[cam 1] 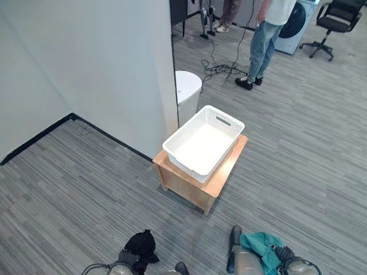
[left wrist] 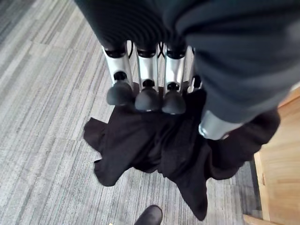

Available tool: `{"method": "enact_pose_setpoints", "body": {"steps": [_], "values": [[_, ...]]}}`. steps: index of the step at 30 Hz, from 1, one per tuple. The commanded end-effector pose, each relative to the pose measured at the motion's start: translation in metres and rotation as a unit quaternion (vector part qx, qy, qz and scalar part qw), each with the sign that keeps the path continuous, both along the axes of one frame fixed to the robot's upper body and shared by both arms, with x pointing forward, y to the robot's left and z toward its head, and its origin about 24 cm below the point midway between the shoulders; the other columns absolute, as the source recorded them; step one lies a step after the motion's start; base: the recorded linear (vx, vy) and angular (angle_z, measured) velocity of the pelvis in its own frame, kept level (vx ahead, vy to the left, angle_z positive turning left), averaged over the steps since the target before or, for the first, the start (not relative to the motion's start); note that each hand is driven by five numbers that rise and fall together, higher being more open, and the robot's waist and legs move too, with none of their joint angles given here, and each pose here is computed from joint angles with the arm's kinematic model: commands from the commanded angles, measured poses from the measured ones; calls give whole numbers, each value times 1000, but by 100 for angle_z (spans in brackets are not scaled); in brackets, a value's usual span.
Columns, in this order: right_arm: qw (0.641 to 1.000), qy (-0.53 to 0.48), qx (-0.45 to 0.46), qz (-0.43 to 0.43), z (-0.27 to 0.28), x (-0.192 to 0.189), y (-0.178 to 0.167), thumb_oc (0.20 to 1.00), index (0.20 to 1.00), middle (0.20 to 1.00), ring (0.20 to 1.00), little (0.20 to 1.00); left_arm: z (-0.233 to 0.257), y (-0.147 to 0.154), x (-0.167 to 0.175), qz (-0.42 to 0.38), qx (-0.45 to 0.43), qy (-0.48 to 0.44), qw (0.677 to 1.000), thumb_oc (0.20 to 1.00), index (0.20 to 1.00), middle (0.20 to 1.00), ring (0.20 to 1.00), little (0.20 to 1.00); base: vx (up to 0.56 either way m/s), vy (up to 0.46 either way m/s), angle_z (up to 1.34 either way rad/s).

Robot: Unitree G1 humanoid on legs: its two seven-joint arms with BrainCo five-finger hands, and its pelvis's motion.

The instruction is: Tidy up the quilt and then pick up the clothes from the bed and put them into the laundry hamper.

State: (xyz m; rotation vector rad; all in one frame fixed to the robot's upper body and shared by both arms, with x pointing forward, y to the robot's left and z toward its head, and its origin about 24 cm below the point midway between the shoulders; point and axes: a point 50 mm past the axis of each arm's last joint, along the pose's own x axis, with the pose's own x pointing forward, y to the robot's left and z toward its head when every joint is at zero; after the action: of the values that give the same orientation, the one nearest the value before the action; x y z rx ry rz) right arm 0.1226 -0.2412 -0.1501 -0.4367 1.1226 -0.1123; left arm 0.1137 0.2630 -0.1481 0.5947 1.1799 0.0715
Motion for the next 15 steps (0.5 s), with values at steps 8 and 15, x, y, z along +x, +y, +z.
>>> {"method": "enact_pose_setpoints", "body": {"steps": [8,15], "values": [[997,-16,-45,58,12,15,-21,200,200,200,200,200,-4,-10,-7,25,-12,-16,999,200,200,200,200,200,403,-642,16],[993,-54,-58,89,24,40,-20,200,200,200,200,200,-7,-21,-7,25,-36,-19,999,200,200,200,200,200,185,-150,64]]}}
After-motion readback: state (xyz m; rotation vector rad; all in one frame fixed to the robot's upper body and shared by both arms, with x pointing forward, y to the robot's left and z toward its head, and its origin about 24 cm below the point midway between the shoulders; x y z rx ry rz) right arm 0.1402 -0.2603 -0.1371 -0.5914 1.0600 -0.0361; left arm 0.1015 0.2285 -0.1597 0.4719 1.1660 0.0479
